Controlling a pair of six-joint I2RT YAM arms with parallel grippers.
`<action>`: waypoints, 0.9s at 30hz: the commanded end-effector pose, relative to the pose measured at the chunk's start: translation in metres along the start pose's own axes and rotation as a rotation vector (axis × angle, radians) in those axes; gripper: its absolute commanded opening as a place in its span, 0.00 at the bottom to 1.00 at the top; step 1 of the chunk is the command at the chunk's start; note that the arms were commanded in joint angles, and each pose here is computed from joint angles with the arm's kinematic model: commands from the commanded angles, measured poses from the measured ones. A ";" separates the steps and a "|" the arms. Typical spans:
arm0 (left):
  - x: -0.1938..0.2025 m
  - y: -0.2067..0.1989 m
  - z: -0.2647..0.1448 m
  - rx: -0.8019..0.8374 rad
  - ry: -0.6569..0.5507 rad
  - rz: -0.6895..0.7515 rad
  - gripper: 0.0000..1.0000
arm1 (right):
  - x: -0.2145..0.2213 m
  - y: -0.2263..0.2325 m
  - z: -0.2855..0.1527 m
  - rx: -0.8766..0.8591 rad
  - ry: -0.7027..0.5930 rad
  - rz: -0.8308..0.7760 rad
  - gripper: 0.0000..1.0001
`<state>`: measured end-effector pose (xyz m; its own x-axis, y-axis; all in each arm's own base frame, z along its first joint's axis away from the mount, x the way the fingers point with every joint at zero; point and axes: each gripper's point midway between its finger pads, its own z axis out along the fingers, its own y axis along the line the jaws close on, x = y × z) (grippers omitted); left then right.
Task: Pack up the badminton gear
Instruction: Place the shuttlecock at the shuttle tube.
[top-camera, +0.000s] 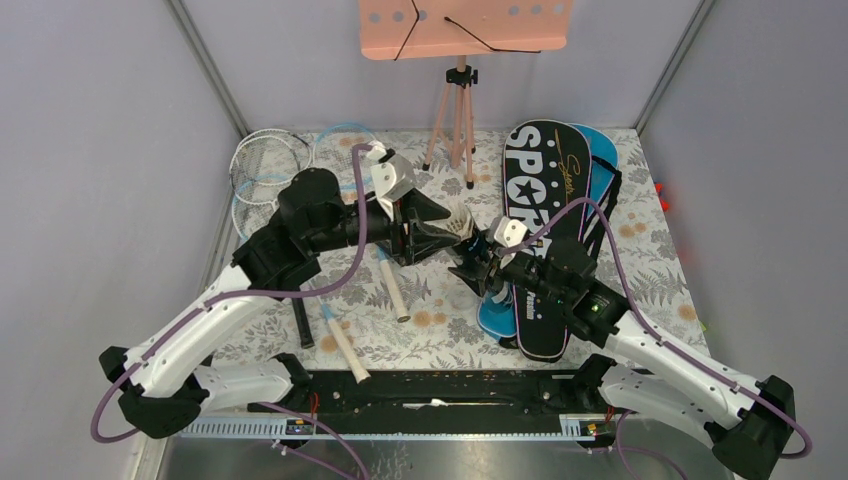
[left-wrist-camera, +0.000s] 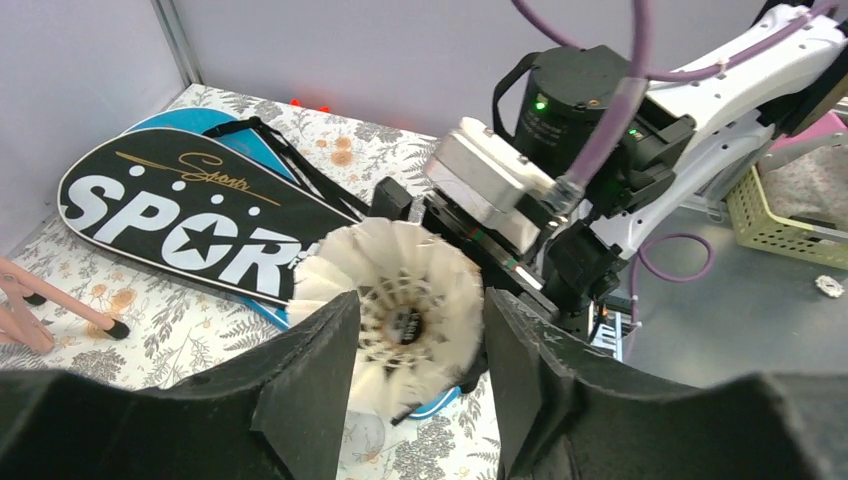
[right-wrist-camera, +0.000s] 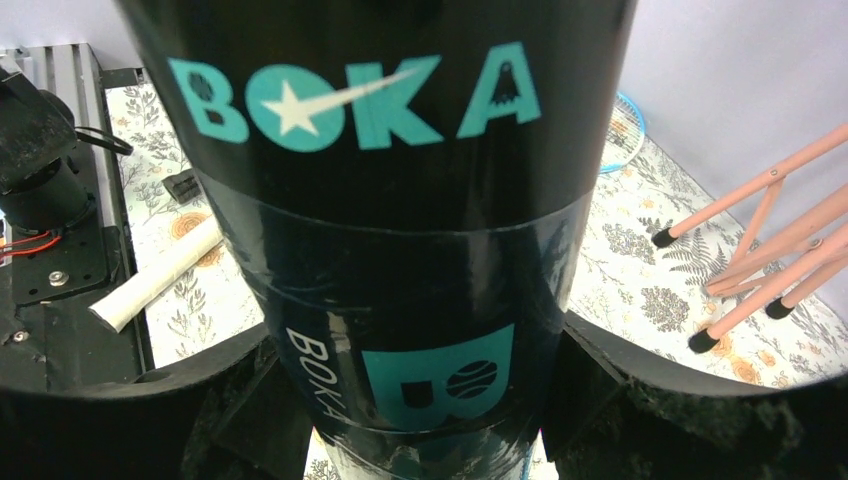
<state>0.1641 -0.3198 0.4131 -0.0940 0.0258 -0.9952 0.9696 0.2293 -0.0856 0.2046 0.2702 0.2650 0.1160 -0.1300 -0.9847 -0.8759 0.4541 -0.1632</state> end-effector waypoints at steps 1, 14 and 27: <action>-0.044 -0.018 -0.018 0.025 -0.121 0.018 0.55 | -0.027 -0.007 0.003 0.025 -0.087 -0.003 0.43; -0.060 0.052 -0.046 -0.410 -0.133 0.081 0.99 | -0.022 -0.006 0.004 0.013 -0.063 -0.012 0.43; 0.005 0.070 -0.017 -0.351 0.214 0.192 0.99 | -0.009 0.010 0.004 -0.089 -0.012 -0.075 0.43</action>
<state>0.2326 -0.2844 0.4069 -0.0444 0.1997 -0.9788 0.8073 0.5844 0.0826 0.2012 0.2740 0.2565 0.1193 -0.1604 -0.9798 -0.8934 0.4131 -0.1764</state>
